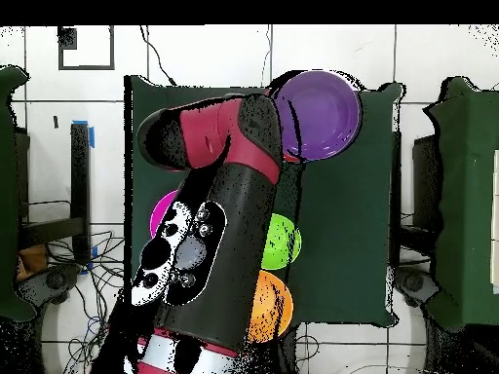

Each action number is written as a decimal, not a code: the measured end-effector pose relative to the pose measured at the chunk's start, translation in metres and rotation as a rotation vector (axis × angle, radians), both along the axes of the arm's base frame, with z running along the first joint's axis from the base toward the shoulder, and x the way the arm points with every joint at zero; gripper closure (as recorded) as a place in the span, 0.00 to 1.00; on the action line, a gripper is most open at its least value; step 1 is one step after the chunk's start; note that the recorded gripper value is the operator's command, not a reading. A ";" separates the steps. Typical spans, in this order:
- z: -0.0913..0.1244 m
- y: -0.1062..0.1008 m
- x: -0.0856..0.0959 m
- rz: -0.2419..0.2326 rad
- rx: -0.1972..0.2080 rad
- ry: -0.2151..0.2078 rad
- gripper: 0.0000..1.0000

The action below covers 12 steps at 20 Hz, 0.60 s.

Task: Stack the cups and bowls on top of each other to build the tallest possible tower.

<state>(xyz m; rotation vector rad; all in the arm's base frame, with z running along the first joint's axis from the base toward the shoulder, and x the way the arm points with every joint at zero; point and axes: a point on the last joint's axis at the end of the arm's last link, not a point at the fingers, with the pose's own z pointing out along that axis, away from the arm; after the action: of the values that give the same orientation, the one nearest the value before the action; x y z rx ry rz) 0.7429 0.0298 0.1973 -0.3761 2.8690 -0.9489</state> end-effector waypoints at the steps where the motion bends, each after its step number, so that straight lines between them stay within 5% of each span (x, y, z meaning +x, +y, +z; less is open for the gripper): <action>1: 0.000 0.000 0.000 0.000 0.000 0.000 1.00; 12: -0.002 0.002 -0.004 -0.008 0.008 0.006 1.00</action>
<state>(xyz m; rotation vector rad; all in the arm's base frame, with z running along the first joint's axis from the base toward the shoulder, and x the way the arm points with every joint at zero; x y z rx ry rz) 0.7390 0.0314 0.1951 -0.3677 2.8810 -0.9382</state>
